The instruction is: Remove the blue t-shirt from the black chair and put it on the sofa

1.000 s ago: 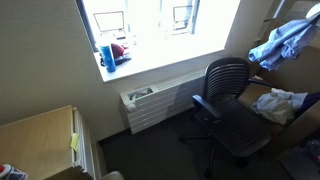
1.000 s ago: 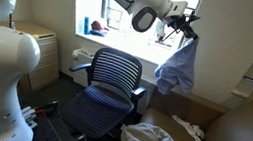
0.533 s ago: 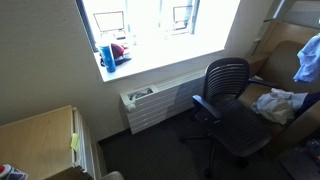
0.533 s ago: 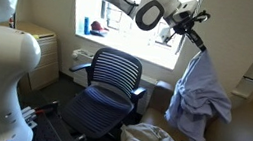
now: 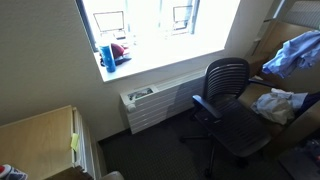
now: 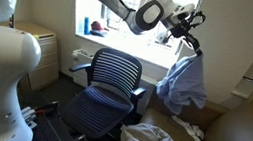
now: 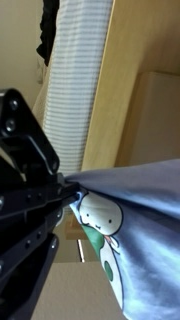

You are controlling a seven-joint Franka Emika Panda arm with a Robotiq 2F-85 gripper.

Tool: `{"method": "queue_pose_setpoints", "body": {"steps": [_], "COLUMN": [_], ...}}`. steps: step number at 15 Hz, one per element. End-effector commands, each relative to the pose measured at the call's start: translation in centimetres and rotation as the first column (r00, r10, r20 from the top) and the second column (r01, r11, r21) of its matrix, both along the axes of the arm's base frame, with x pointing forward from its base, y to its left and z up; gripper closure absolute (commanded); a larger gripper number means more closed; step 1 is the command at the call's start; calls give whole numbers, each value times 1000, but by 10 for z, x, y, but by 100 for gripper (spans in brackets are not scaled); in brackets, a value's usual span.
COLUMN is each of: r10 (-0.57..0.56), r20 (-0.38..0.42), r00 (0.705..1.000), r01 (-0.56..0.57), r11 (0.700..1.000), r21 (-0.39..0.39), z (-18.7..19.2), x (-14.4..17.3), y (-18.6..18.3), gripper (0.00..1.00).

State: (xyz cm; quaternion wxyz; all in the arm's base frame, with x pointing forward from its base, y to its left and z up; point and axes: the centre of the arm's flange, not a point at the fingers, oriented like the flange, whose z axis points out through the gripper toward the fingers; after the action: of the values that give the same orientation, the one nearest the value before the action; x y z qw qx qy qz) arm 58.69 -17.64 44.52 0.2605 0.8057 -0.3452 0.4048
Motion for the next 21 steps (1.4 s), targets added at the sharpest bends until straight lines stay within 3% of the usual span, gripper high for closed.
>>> {"method": "queue_pose_setpoints", "body": {"steps": [1,4,6,10,11,12,17,19,21], "r10": [31,33,-15,-162,-190,-125,-174,-224,-244], "r20": [-193,-302,-341,-354,-320,-335,-329,-440,-504], "r00": [981,953,940,921,928,934,928,870,829], "r01": [-44,-81,-58,24,52,20,47,12,-8], "r11": [997,986,977,932,917,954,932,900,894], "r21": [-66,-147,-204,-363,-395,-300,-360,-435,-447], "z": [0,8,23,41,41,43,43,10,-18], "x": [-16,-20,-29,-66,-70,-55,-64,-72,-87], "y": [27,48,43,4,-1,6,2,-6,-14], "gripper": [99,99,99,99,99,98,99,99,99]}}
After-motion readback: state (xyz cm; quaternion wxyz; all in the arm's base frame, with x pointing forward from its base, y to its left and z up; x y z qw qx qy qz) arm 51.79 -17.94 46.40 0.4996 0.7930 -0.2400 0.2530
